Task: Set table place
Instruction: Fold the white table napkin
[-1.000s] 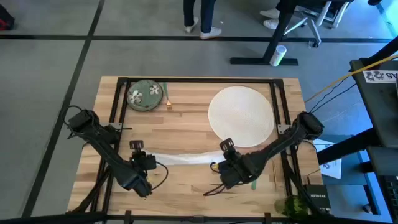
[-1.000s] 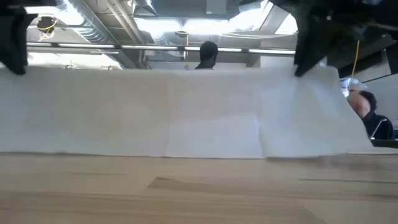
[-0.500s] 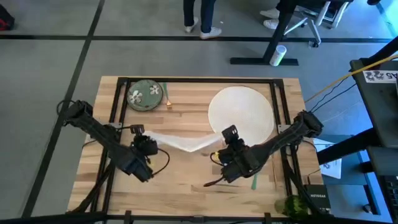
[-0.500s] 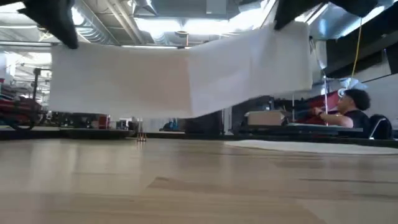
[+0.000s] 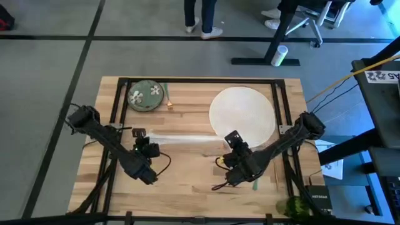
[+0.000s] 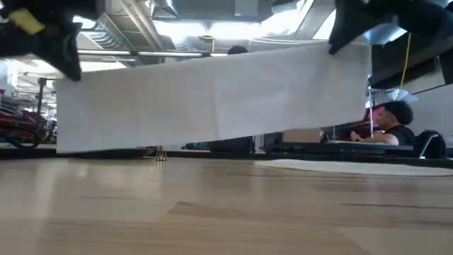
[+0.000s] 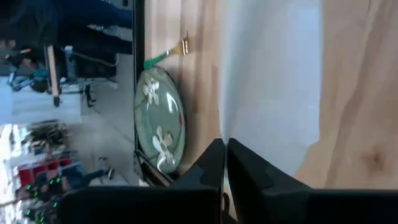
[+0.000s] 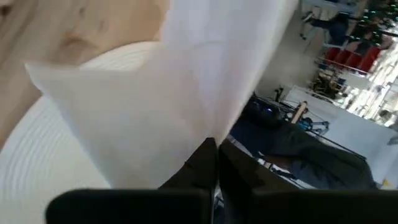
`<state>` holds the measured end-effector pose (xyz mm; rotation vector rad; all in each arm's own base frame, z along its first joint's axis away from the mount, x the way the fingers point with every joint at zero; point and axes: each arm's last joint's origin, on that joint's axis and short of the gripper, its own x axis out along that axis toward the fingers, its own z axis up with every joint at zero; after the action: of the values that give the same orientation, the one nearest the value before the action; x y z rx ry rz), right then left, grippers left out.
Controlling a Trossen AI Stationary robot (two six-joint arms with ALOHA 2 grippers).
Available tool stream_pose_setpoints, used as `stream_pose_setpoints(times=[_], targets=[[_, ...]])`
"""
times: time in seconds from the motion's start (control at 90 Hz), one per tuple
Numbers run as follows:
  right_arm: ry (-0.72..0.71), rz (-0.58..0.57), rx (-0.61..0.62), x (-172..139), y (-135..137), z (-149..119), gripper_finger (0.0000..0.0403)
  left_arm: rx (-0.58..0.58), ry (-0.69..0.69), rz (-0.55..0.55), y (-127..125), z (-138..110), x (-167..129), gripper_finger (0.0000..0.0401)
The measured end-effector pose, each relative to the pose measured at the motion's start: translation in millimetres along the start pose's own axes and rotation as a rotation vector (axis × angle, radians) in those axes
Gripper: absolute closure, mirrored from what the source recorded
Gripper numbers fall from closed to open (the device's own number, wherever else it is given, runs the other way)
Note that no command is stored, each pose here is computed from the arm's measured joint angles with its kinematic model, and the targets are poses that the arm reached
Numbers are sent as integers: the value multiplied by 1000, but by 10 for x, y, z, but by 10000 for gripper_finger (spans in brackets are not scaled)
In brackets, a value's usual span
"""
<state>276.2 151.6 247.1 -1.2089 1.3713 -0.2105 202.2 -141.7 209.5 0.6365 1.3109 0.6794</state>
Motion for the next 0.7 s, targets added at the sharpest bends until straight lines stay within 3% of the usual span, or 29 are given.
stream_pose_setpoints(times=[0.278, 0.7], targets=[[-6, 17, 6, -1, 33, 6, 403, 35, 38, 10, -287, -81, 0, 401], [-4, 22, -3, 4, 29, 6, 403, 59, 60, 0, -131, 9, -2, 401]])
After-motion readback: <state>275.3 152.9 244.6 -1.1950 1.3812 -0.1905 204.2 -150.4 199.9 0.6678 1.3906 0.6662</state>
